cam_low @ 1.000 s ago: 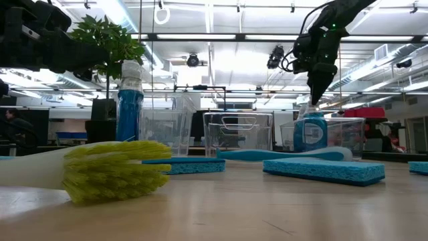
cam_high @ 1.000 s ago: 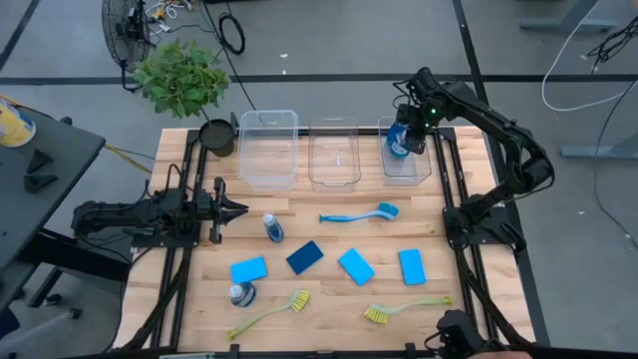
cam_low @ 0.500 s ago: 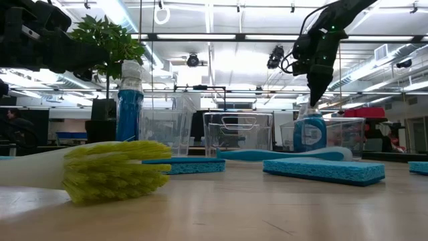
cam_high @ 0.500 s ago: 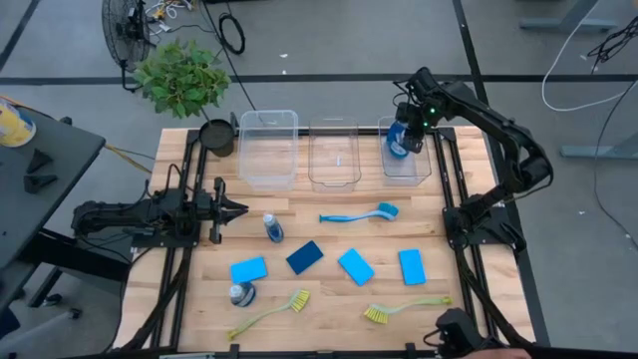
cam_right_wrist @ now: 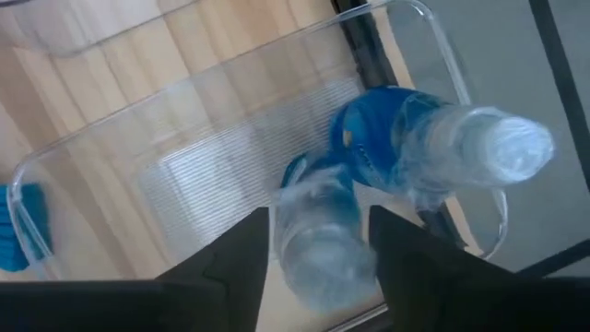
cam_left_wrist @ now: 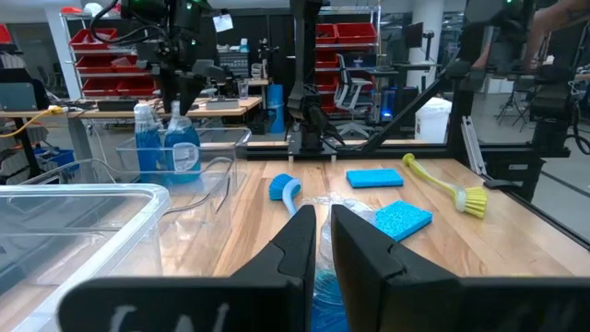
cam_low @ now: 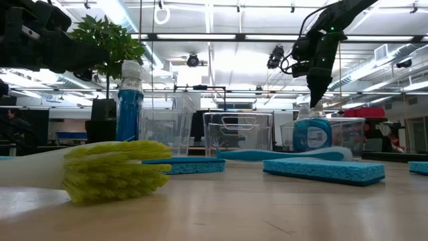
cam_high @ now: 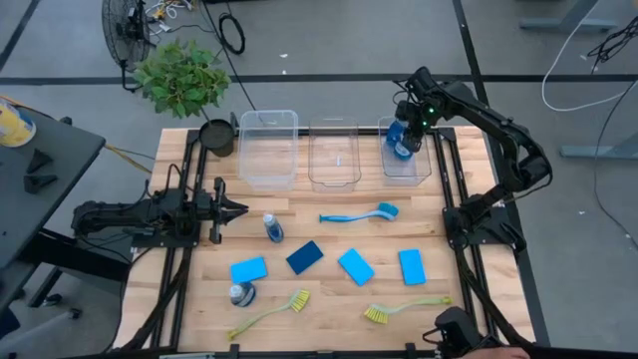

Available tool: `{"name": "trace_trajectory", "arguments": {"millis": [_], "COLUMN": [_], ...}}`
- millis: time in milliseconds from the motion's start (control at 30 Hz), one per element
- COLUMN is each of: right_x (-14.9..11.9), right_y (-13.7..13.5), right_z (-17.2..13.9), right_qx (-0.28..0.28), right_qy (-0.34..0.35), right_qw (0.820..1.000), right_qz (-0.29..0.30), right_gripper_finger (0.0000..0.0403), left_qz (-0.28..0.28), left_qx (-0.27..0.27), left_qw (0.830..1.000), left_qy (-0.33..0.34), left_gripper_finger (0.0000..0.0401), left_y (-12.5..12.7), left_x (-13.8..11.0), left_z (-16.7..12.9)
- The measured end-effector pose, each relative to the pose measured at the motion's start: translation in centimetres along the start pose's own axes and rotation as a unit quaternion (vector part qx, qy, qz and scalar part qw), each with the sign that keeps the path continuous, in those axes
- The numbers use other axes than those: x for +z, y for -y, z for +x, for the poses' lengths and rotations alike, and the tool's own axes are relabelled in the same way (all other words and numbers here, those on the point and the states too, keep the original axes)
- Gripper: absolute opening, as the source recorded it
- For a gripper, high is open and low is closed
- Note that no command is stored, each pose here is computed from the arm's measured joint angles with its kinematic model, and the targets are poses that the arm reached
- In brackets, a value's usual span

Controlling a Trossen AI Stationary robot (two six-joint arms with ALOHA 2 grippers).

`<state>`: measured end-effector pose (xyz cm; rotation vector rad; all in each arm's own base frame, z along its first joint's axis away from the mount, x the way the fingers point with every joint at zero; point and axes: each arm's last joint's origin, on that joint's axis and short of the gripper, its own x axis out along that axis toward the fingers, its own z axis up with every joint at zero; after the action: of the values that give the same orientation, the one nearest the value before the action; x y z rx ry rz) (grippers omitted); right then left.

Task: Pick & Place Kitchen Sink Supplies
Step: Put the blue detergent into the right transparent bin

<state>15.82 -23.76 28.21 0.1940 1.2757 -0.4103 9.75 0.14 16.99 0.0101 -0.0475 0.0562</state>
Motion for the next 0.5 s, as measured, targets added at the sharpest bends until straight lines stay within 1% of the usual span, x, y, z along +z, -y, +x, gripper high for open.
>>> {"name": "trace_trajectory", "arguments": {"millis": [100, 267, 500], "right_x": [0.2, 0.1, -0.2], "right_y": [0.2, 0.2, -0.4], "right_z": [0.0, -0.2, -1.9], "right_qx": [-0.014, -0.030, -0.045], "right_qy": [0.006, 0.002, 0.027], "right_qw": [1.000, 0.999, 0.998], "right_qz": [0.022, 0.023, 0.021], "right_gripper_finger": [0.0211, 0.0237, 0.0248], "left_qz": [0.000, 0.000, 0.000], "left_qx": [0.000, 0.000, 0.000], "left_qw": [1.000, 1.000, 1.000], "left_qy": [0.000, 0.000, 0.000], "left_gripper_finger": [0.0044, 0.0044, 0.0044], "left_y": [0.0, 0.0, 0.0], "left_x": [0.0, 0.0, 0.0], "left_z": [0.0, 0.0, 0.0]}}
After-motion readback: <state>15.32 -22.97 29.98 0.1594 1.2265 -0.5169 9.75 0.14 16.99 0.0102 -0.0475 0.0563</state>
